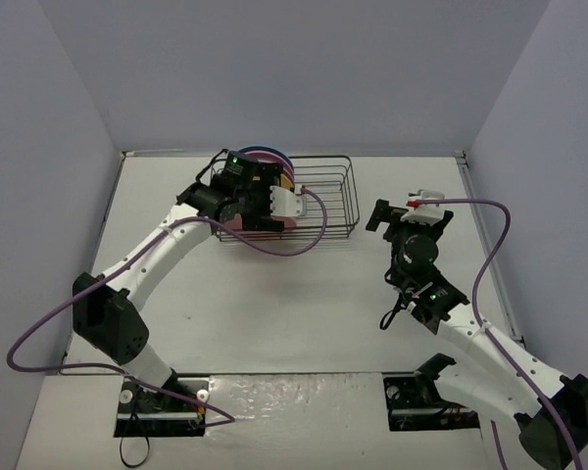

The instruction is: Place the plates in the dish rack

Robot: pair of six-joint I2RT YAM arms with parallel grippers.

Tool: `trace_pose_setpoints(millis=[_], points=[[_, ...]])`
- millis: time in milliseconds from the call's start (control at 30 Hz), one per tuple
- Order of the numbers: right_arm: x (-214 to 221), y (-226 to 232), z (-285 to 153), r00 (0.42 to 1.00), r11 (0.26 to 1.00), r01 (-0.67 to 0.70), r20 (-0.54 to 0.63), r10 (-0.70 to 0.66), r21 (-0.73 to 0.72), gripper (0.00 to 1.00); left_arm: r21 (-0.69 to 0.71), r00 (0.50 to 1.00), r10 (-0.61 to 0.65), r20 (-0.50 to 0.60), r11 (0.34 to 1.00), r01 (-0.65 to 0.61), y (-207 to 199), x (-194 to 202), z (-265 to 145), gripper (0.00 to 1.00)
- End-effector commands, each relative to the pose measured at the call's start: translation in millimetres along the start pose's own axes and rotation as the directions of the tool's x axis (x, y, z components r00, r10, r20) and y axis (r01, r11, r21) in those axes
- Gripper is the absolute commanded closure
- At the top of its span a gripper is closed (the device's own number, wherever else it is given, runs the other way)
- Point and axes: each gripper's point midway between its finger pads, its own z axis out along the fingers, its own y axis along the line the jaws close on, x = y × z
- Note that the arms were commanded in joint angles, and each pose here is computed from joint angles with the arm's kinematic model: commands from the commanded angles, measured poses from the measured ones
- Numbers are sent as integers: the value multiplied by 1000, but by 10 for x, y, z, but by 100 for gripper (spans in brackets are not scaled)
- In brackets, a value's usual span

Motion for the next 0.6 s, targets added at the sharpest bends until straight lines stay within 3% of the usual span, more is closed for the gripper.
trace_pose_setpoints(millis=[0, 233, 400, 467, 533, 567], points=[[-278, -27, 52, 994, 996, -79, 76, 77, 31, 0, 76, 996, 3, 85, 997, -10, 31, -268, -381, 3], [-303, -48, 30, 993, 996, -86, 84, 83, 26, 0, 252, 996, -12, 90, 968, -12, -221, -308, -488, 3], [-320, -49, 15, 992, 996, -90, 87, 88, 19, 0, 269, 988, -67, 136, 963, 29, -186, -429, -628, 3], [-329, -72, 17, 992, 995, -99, 88, 96, 33, 0, 223, 971, -150, 184, 969, 108, -12, -532, -782, 3], [-334, -126, 20, 990, 991, -117, 86, 111, 68, 0, -4, 939, -239, 248, 969, 248, 578, -651, -878, 3], [-333, -158, 26, 990, 988, -122, 81, 115, 89, 0, -131, 915, -303, 265, 929, 346, 860, -632, -965, 3]])
